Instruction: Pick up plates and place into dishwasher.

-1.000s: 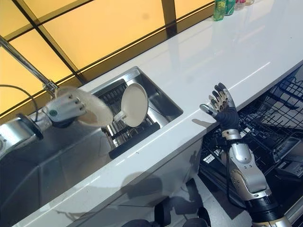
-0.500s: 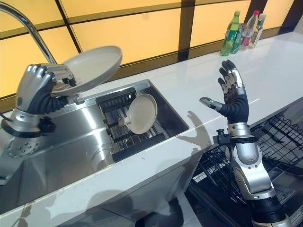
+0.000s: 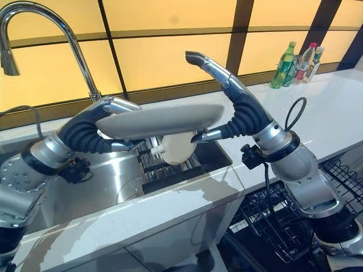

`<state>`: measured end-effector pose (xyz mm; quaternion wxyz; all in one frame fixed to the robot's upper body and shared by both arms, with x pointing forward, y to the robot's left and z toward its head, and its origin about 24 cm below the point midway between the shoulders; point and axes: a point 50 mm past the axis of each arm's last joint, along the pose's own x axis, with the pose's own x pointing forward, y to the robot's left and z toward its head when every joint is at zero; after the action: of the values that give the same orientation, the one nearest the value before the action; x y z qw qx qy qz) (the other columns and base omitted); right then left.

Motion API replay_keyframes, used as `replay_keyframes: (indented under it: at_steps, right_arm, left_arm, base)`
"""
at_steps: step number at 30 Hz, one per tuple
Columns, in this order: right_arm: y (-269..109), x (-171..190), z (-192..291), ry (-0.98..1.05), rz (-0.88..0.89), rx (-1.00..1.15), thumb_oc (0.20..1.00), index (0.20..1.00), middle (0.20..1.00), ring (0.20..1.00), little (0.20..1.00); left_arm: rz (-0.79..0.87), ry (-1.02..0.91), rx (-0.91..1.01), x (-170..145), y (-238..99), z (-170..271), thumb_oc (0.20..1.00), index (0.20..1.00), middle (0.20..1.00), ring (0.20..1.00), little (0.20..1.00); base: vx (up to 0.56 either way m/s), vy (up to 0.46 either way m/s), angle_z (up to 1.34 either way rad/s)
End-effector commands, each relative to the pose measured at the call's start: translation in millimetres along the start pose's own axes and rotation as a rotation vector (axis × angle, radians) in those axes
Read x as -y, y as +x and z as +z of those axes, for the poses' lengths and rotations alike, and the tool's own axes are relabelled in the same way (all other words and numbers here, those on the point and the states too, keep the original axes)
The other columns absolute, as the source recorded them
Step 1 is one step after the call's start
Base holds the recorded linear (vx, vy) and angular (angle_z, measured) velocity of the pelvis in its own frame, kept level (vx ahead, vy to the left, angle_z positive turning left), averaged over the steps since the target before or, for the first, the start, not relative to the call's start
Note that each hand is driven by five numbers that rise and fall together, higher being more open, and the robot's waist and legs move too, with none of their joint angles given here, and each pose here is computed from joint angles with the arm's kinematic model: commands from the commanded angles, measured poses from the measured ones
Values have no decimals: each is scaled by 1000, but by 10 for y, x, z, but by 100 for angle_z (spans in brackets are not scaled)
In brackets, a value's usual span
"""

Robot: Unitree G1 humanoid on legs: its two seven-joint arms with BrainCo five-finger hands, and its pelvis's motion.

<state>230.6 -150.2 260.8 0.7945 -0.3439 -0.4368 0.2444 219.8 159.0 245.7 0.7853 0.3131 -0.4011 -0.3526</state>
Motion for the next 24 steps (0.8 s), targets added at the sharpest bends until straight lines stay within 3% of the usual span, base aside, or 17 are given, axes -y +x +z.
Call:
replay_keyframes:
  at_steps: [1, 10, 11, 12, 13, 19, 24]
  right_arm:
    - [116, 87, 256, -83, 47, 137, 1000, 1000, 1000, 1000, 1000]
    - [144, -175, 372, 144, 416, 168, 1000, 1000, 1000, 1000, 1000]
    - [159, -201, 357, 163, 434, 163, 824, 824, 824, 824, 824]
    - [172, -225, 344, 176, 447, 158, 319, 319, 319, 319, 319]
    - [179, -243, 340, 180, 452, 160, 200, 200, 200, 200, 200]
    - [186, -223, 329, 335, 370, 189, 200, 200, 200, 200, 200]
    - [209, -204, 242, 493, 148, 214, 200, 200, 200, 200, 200]
  left_arm:
    - [-39, 29, 153, -101, 131, 215, 200, 200, 200, 200, 200]
    - [-41, 18, 158, -196, 159, 272, 200, 200, 200, 200, 200]
    - [-42, 17, 159, -193, 163, 265, 200, 200, 200, 200, 200]
    - [-44, 18, 159, -189, 169, 261, 200, 200, 200, 200, 200]
    - [-44, 19, 159, -186, 172, 260, 200, 200, 200, 200, 200]
    - [-16, 27, 160, -194, 158, 261, 200, 200, 200, 200, 200]
    - [11, 13, 161, -158, 159, 205, 200, 200, 200, 200, 200]
  base:
    - [-21, -12, 5]
    - [-5, -5, 3]
    - [0, 0, 0]
    - [0, 0, 0]
    - [0, 0, 0]
    - [0, 0, 0]
    - [0, 0, 0]
